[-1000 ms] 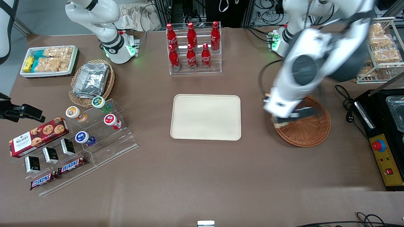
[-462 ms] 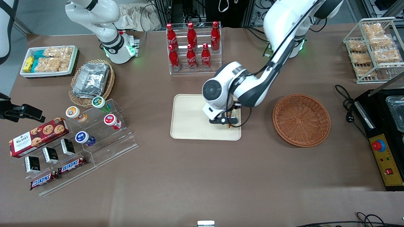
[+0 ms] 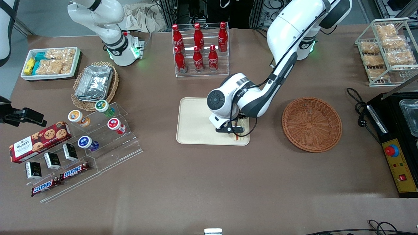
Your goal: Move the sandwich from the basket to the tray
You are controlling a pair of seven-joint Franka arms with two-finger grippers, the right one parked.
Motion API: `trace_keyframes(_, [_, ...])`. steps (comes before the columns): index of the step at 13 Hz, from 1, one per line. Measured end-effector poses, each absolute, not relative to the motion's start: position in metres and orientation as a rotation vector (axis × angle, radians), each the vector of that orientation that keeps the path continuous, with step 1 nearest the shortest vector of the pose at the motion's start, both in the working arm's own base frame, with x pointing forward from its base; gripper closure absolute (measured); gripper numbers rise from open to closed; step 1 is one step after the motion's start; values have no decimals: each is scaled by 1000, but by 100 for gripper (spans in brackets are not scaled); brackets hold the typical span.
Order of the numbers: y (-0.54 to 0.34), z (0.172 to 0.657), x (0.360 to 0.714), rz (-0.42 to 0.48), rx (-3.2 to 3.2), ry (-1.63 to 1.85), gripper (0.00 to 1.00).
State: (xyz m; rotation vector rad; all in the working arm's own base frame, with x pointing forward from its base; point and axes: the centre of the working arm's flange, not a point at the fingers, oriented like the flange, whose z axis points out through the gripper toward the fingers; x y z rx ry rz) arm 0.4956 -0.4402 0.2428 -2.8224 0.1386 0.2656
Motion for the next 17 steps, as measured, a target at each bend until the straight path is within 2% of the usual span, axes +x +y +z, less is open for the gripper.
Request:
trace_keyframes(2, [-425, 274, 514, 223, -2816, 83, 23])
trace_keyframes(4, [-385, 325, 543, 176, -2816, 5, 1])
trace_keyframes(7, [-284, 393, 591, 155, -2836, -72, 0])
trace_keyframes(10, [-195, 425, 621, 152, -2867, -101, 0])
trace_keyframes(14, [-91, 475, 630, 213, -3025, 85, 0])
trace_keyframes(17, [-27, 512, 626, 163, -3126, 128, 0])
